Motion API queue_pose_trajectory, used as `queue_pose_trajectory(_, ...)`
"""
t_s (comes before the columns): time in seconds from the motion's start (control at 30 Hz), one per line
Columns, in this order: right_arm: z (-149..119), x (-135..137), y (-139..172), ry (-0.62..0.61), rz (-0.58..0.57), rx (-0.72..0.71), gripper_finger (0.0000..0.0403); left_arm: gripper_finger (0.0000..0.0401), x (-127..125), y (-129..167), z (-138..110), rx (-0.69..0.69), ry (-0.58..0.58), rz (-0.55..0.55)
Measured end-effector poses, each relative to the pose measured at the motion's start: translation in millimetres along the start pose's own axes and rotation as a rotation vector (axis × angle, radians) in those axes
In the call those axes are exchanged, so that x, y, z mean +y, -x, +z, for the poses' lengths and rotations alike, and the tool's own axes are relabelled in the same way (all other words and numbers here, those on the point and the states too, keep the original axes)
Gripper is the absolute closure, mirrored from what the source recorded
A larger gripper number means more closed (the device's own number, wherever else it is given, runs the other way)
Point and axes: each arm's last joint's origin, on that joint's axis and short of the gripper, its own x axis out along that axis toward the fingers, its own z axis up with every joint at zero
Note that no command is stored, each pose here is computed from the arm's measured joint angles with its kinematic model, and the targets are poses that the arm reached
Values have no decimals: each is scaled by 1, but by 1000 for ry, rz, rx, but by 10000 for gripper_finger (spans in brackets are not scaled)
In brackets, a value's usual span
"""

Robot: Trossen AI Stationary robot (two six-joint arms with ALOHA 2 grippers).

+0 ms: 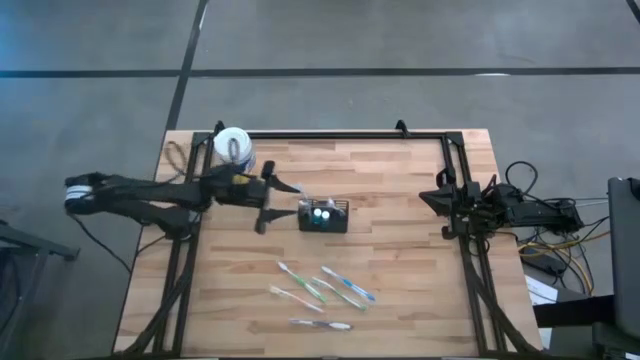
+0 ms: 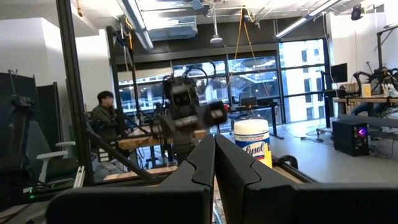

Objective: Pick & Place toothbrushing station
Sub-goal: Put the blue toothbrush into the mesh organizer

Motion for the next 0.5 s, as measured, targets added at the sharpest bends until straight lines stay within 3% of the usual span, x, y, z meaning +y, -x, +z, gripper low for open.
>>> queue_pose_trajectory(0.13,0,0,0,0,0,1,394,160,-6,35,35,36,-1,11)
queue_pose_trajectory(0.23,0,0,0,1,0,4,394,196,-11,65,53,119,-10,22)
queue_pose_trajectory(0.4,-2,0,-2,8,-1,21,394,321,-20,104,62,161,-25,45)
queue_pose_trajectory(0.5,-4,0,-3,13,-2,39,394,387,-25,125,55,150,-58,47)
